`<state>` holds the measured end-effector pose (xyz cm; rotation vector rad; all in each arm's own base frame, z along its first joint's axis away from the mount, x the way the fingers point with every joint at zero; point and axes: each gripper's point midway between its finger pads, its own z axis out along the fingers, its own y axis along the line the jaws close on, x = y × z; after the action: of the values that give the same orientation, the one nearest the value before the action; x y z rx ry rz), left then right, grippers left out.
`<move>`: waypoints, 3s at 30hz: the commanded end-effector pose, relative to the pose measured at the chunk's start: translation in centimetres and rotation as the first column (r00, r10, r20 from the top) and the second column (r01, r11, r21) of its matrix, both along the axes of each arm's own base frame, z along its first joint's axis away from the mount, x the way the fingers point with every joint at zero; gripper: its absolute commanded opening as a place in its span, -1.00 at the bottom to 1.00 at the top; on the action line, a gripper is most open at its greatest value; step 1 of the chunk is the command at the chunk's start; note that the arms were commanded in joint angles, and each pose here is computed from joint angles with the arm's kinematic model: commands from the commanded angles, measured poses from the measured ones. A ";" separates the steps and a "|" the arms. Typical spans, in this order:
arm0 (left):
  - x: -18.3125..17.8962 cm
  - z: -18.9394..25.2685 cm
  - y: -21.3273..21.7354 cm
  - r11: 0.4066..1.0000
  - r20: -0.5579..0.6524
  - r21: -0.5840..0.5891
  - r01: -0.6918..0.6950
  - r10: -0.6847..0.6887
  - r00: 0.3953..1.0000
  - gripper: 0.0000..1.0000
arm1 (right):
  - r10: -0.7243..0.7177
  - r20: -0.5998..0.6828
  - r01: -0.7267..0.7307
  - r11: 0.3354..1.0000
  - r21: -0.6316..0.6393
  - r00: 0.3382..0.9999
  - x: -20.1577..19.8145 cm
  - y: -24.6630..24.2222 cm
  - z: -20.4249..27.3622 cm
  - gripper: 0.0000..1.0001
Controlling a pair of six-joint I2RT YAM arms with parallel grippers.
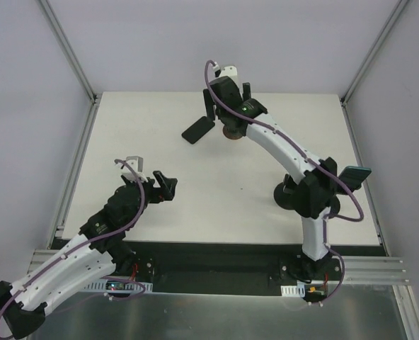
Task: Place the phone on the phone stand
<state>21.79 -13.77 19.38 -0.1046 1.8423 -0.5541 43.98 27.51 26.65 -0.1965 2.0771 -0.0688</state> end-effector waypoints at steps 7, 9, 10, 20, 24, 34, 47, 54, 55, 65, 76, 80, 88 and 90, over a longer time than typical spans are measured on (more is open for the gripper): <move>1.4 -2.7 -3.9 0.991 -0.021 0.033 0.127 -0.127 0.992 0.84 | -0.095 0.022 0.097 0.988 -0.122 0.995 6.7 0.1 -4.6 0.53; 0.9 -2.7 -4.5 0.985 0.000 0.014 0.175 -0.175 0.985 0.86 | -0.107 0.011 0.108 0.984 -0.144 0.994 7.5 -0.8 -6.0 0.44; 0.7 -3.0 -4.6 0.983 0.002 0.011 0.185 -0.185 0.983 0.86 | -0.108 0.017 0.109 0.984 -0.142 0.994 7.9 -0.9 -6.2 0.41; 0.6 1.5 -5.9 0.967 0.089 -0.012 0.254 -0.252 0.964 0.83 | -0.071 0.008 0.072 0.992 -0.106 0.997 10.8 -1.9 -8.3 0.05; 0.5 3.3 -6.7 0.955 0.112 -0.017 0.297 -0.293 0.949 0.82 | -0.033 -0.008 0.032 0.997 -0.076 0.999 11.2 -0.8 -9.3 0.01; 0.8 6.2 -7.3 0.946 0.158 0.012 0.323 -0.320 0.934 0.82 | -0.051 -0.023 0.050 0.997 -0.060 0.998 11.5 -0.1 -10.6 -0.53; -1.4 6.0 -8.2 0.912 0.091 -0.102 0.397 -0.389 0.917 0.81 | -0.287 -0.079 0.292 0.955 0.052 0.955 -3.4 -3.2 -8.4 -0.99; -3.4 5.4 -8.2 0.880 0.068 -0.197 0.433 -0.428 0.901 0.79 | -0.340 -0.003 0.339 0.936 0.091 0.940 -12.6 -3.6 -9.2 -0.99; -3.6 5.7 -8.2 0.876 0.069 -0.195 0.440 -0.436 0.897 0.81 | -0.348 0.004 0.347 0.936 0.066 0.938 -13.6 -4.3 -9.1 -0.99; -4.0 5.2 -6.4 0.910 -0.004 -0.184 0.372 -0.379 0.925 0.82 | -0.277 -0.013 0.277 0.961 0.002 0.961 -17.6 -2.5 -12.0 -0.36; -1.6 4.7 -5.6 0.962 -0.071 -0.123 0.245 -0.255 0.964 0.94 | 0.144 0.082 -0.157 0.970 0.187 0.986 -17.5 2.0 -2.0 0.94; -0.1 4.3 -7.6 0.960 -0.148 -0.077 0.270 -0.278 0.949 0.84 | 0.073 0.166 -0.124 0.938 0.324 0.983 -14.4 -1.7 3.5 0.98; 4.0 2.1 -15.9 0.886 -0.337 -0.011 0.463 -0.439 0.833 0.67 | -0.138 0.405 -0.061 0.896 0.440 0.904 -10.4 -10.7 14.2 0.98; 4.8 2.4 -17.3 0.879 -0.335 0.006 0.478 -0.448 0.829 0.54 | -0.144 0.426 -0.064 0.897 0.437 0.893 -10.8 -12.0 14.7 0.98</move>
<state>25.83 -28.36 21.27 0.2328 2.2175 -0.7996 33.26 17.49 36.56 0.1497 1.7191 0.2669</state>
